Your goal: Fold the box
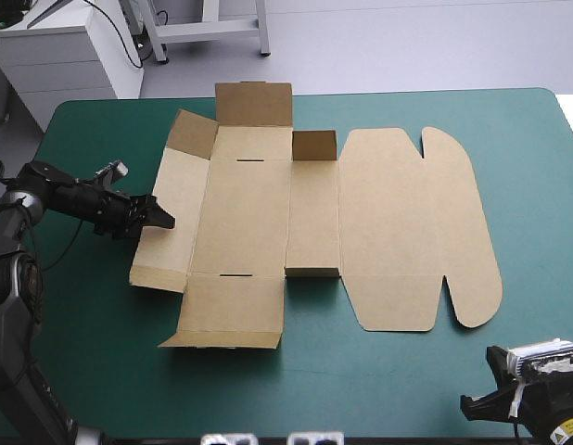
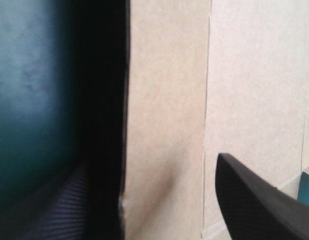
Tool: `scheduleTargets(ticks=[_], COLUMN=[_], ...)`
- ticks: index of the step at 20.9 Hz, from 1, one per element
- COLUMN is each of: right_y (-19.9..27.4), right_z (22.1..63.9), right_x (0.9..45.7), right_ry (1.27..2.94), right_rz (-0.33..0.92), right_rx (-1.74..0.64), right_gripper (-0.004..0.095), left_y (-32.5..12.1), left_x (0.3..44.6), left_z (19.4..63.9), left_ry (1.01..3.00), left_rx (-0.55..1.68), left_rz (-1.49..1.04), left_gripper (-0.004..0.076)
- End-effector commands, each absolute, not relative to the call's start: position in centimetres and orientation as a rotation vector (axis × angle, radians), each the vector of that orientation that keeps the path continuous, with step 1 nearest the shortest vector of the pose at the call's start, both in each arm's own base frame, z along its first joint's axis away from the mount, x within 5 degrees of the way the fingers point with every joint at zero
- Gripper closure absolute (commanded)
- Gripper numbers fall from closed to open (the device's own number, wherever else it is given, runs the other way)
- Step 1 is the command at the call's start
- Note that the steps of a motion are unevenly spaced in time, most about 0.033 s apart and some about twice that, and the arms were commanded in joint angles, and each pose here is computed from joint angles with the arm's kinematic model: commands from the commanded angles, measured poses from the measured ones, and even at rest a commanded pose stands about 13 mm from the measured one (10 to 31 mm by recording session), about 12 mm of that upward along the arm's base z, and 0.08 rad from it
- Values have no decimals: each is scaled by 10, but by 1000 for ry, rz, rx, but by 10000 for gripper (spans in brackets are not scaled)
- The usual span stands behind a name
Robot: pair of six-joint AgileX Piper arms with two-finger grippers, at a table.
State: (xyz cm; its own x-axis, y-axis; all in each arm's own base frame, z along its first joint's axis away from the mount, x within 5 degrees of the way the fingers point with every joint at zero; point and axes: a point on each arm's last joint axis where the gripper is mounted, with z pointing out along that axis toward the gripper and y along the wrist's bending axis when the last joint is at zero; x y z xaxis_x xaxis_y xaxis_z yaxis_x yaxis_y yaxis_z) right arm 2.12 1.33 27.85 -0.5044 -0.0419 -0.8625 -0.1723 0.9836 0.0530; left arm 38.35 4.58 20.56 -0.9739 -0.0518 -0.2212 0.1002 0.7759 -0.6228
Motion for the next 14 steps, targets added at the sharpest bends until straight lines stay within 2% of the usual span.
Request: scheduleTargets(ticks=[1,12,14], right_y=[13,13,13], right_z=[289,289,289], right_x=[25,25,25], right_ry=[2029,2029,2029], right_rz=[156,156,156], right_rx=[-147,-147,-147], right_gripper=[926,926,926], left_y=[24,-3,-5], left_x=[382,386,386], left_z=[233,215,215], left_ry=[2671,2749,2763], left_rx=[100,144,141], left_rz=[-1144,-1179,-1174], left_gripper=[230,231,280])
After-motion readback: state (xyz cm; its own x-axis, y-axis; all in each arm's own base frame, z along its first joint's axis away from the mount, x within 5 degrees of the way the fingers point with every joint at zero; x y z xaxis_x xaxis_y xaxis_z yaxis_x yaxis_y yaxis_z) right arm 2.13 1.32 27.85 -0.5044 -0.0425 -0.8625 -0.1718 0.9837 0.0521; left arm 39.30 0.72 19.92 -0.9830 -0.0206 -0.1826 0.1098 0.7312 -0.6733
